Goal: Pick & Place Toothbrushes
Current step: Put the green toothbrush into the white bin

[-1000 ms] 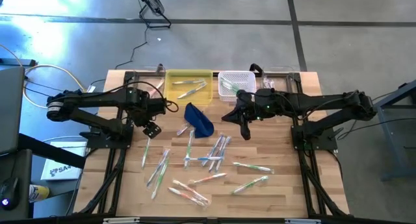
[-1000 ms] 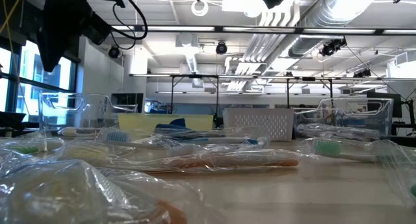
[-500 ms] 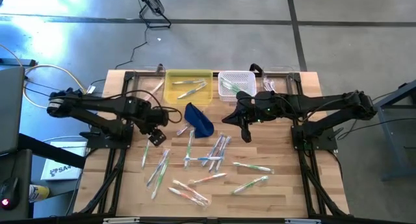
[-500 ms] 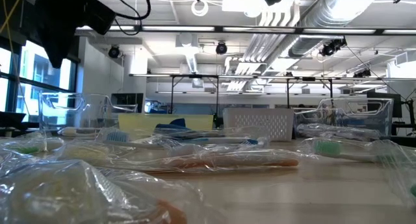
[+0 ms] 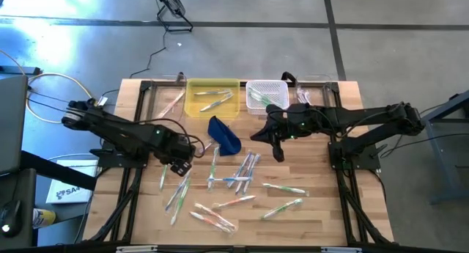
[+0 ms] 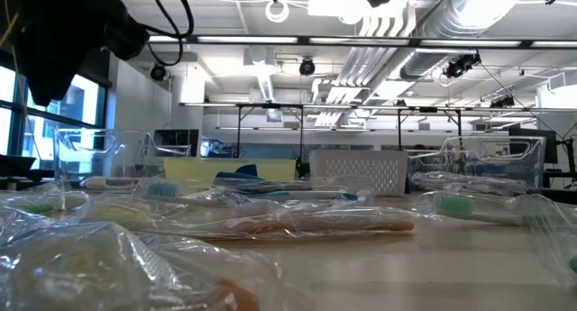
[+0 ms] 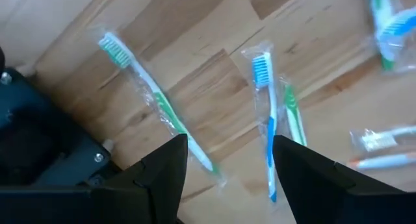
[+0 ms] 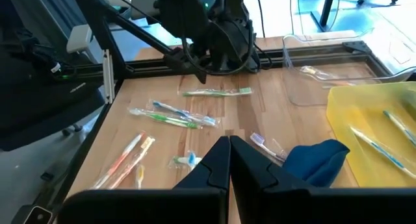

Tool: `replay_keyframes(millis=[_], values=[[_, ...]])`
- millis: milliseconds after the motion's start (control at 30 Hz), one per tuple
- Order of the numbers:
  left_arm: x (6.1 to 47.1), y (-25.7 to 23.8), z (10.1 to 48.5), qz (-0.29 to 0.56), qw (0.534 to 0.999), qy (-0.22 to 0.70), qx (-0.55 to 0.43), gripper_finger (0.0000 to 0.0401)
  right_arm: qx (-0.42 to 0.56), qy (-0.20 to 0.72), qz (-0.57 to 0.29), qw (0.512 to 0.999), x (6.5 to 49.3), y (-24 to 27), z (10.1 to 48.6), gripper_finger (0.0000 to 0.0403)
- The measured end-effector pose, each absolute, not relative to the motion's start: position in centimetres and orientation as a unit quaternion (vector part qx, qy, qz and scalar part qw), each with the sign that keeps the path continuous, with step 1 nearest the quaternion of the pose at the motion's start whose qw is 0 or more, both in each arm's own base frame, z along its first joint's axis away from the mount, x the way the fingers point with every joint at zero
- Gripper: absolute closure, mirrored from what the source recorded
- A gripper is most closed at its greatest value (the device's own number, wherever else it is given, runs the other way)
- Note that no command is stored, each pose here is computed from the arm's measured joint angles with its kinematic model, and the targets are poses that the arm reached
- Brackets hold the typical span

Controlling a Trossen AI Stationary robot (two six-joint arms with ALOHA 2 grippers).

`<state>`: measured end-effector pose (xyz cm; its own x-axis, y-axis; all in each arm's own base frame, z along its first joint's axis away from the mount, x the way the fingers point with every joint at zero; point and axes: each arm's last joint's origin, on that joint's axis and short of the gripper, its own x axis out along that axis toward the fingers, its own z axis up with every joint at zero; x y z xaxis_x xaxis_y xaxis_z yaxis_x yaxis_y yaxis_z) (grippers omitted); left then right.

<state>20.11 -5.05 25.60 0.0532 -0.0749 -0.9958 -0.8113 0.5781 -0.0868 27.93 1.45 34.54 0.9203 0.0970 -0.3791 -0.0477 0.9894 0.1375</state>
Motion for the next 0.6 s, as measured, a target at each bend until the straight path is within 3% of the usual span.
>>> replay_keyframes(millis=[267,500,600], values=[[20.3,-5.2,22.1,0.303,0.613,0.625,-0.377,0.0182,0.062,0.199,0.053,0.977,27.9,2.1,34.5,0.0401],[18.3,-5.1,18.7,0.289,0.548,0.681,-0.391,0.0182,0.056,0.215,0.064,0.973,27.7,3.1,34.2,0.0401],[17.8,-5.0,18.4,0.284,0.547,0.685,-0.389,0.0182,0.055,0.215,0.068,0.973,27.6,3.3,34.2,0.0401]])
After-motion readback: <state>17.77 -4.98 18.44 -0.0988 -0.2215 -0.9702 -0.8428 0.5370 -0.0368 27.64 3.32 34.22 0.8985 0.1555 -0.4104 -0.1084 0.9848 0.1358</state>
